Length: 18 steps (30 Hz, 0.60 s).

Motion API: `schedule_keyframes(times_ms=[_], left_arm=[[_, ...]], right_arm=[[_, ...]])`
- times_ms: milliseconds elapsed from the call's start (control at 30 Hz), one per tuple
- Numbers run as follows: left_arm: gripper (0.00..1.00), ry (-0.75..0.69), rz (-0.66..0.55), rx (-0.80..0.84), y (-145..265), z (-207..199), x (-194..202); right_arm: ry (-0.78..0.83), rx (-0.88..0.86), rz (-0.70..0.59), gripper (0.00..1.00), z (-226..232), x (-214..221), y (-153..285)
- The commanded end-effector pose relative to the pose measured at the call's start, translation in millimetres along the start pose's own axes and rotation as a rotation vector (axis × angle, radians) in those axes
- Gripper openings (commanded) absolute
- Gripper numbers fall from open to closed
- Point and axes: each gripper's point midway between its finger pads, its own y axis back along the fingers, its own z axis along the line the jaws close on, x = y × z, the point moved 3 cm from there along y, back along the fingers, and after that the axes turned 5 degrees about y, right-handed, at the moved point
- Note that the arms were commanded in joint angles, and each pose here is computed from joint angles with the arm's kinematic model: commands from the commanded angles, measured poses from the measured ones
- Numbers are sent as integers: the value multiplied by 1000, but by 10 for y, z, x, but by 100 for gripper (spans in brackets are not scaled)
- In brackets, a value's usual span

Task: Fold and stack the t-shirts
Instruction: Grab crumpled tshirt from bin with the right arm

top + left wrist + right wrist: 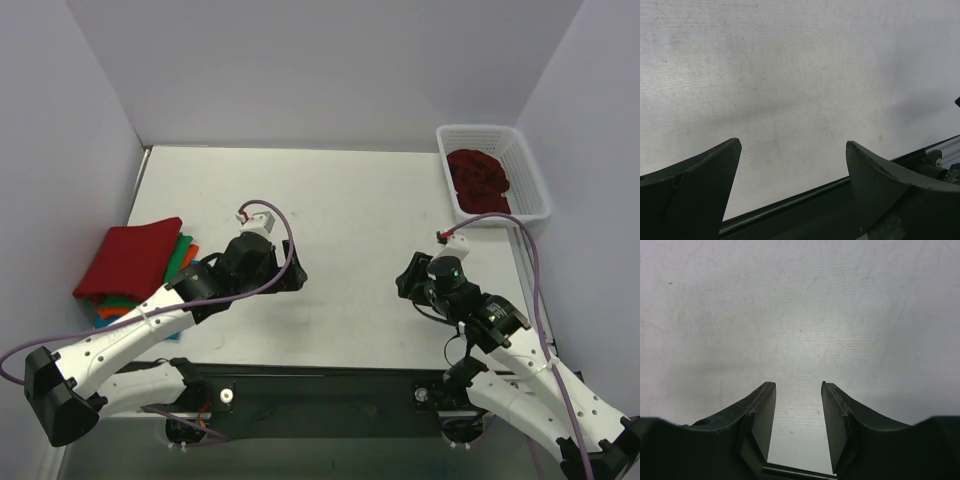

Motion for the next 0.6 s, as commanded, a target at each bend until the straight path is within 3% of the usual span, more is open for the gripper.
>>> schedule_keyframes(times_ms=[0, 267, 333, 433, 567], left_arm=[[97, -9, -39, 33, 105, -83, -113], [97, -21, -53, 52, 191, -93, -145], [97, -25, -54, 58, 213, -101, -154], [97, -37, -55, 58, 237, -117, -179], [97, -51, -56, 56, 270, -136, -216]], right_arm=[[-4, 20, -40, 42, -15, -103, 27], [2, 43, -32, 44, -4, -149, 5], [7, 65, -36, 51, -9, -194, -16], [36, 94, -43, 60, 30, -388, -68], [14, 81, -16, 59, 105, -876, -229]])
